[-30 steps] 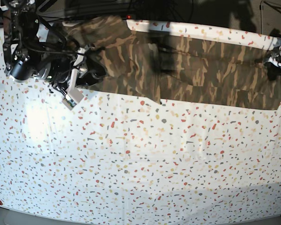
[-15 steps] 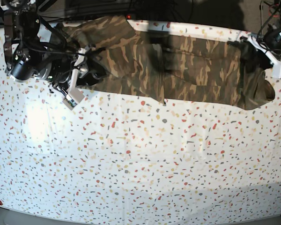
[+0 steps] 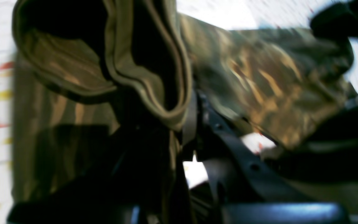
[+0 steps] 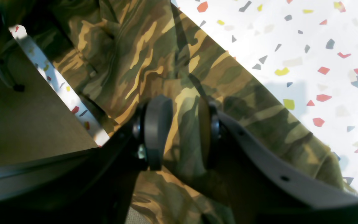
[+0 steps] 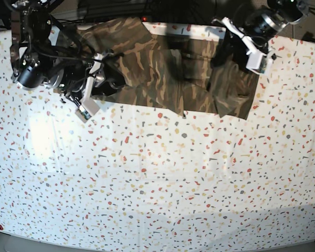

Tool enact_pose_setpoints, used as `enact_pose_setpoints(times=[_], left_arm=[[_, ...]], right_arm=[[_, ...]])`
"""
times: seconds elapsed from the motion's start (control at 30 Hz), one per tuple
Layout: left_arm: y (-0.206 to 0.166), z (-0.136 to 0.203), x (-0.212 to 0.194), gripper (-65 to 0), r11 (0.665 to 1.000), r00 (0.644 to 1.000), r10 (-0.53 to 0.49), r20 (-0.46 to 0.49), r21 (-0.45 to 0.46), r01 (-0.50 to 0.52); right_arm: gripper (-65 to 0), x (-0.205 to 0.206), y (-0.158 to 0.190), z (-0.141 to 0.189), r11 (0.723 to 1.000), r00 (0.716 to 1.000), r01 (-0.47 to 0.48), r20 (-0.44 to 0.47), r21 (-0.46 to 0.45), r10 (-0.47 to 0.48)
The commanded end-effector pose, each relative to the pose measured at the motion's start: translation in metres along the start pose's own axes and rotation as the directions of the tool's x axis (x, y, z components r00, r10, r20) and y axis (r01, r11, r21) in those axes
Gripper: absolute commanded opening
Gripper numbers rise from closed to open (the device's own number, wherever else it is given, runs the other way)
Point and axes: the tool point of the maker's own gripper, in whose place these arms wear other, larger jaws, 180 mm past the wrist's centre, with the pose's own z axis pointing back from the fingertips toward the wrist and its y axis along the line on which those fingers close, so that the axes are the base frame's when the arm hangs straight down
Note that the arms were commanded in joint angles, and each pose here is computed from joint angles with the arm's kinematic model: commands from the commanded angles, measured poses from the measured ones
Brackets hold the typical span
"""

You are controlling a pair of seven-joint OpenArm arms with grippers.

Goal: Fold the T-shirt properly
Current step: 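Fold the held end inward toward the right gripper with the left gripper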

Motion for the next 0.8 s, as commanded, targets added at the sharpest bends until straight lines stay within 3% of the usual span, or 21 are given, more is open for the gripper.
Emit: enact_pose_setpoints(times=[0.0, 0.17, 0.4, 0.5, 0.57, 0.77], left_arm=[[-0.010, -0.001, 0.014, -65.0, 1.000, 0.998, -0.016, 0.063, -0.026, 0.017], [-0.017, -0.013, 0.017, -65.0, 0.997, 0.993, -0.071, 0.096, 0.035, 0.068], [-0.032, -0.024, 0.021, -65.0, 0.994, 0.989, -0.112, 0.100, 0.004, 0.113], [-0.031, -0.026, 0.030, -46.7, 0.993, 0.985, -0.116, 0.129, 0.001, 0.117], [-0.032, -0.027, 0.034, -38.1, 0.995, 0.985, -0.099, 0.144, -0.009, 0.102], [-0.033, -0.027, 0.036, -37.6, 0.996, 0.985, -0.086, 0.153, -0.017, 0.089]], right_arm=[[-45.5, 0.012, 0.000, 0.004, 1.000, 0.999, -0.021, 0.044, 0.001, 0.021], [-45.5, 0.012, 0.000, 0.004, 1.000, 0.999, -0.021, 0.043, 0.001, 0.020], [-45.5, 0.012, 0.000, 0.004, 1.000, 0.999, -0.020, 0.043, 0.001, 0.020], [-45.5, 0.012, 0.000, 0.004, 1.000, 0.999, -0.021, 0.044, 0.001, 0.021], [-45.5, 0.012, 0.000, 0.004, 1.000, 0.999, -0.021, 0.043, 0.001, 0.021], [-45.5, 0.014, -0.001, 0.005, 1.000, 0.999, -0.024, 0.048, -0.002, 0.025]])
